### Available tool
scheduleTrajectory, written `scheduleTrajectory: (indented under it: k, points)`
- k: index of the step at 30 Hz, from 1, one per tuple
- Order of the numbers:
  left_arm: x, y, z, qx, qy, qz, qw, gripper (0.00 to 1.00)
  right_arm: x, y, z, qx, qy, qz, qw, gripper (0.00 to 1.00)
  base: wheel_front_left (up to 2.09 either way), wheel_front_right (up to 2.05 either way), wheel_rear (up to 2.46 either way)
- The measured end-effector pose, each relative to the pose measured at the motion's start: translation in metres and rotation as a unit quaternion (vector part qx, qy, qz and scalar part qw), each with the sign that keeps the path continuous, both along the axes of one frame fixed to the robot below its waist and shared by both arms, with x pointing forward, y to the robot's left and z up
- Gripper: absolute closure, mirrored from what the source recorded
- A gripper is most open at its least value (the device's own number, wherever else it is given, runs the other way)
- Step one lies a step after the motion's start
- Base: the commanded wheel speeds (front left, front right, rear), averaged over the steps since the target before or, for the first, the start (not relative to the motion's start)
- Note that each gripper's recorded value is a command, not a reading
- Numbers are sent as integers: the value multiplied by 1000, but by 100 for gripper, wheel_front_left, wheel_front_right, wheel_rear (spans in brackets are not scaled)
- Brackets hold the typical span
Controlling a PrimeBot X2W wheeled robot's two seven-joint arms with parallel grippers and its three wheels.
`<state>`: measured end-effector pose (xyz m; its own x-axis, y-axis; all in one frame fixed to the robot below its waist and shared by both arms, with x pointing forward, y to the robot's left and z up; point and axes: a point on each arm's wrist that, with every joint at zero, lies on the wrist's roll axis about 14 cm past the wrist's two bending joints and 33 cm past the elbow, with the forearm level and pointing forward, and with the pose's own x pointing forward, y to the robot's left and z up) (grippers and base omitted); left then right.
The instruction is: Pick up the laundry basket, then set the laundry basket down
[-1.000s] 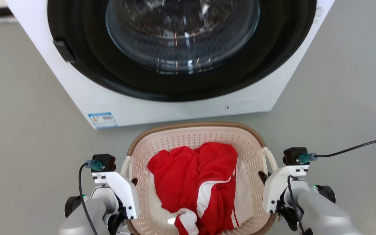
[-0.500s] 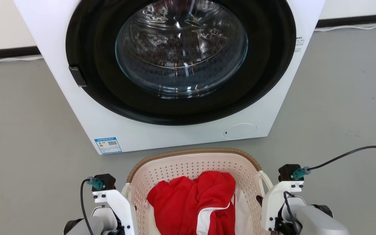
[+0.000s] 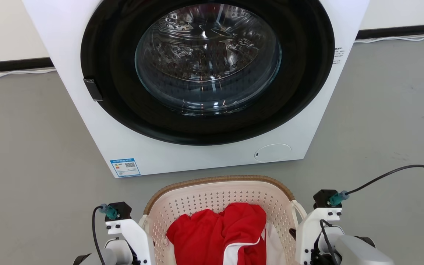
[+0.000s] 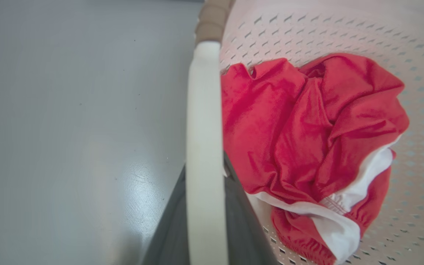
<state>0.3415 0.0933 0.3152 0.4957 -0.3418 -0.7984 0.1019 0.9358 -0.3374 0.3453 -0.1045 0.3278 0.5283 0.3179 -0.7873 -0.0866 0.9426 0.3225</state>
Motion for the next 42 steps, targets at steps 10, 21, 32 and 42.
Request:
scheduleTrajectory:
  k: [10, 21, 32, 42]
  points:
    - [-2, -2, -2, -1, 8, -3, 1000, 100, -3, -1, -3, 0, 6, 1, 1000, 100, 0, 0, 0]
    - [-4, -4, -3, -1, 11, -7, 1000, 100, -5, -2, -3, 0, 8, 1, 1000, 100, 0, 0, 0]
    - [-6, -4, -2, -4, 13, -4, 1000, 100, -6, -2, -3, 1, 6, 1, 1000, 100, 0, 0, 0]
    - [-5, -3, -8, -4, 12, -1, 1000, 100, -5, -1, -8, -2, 2, 4, 1000, 100, 0, 0, 0]
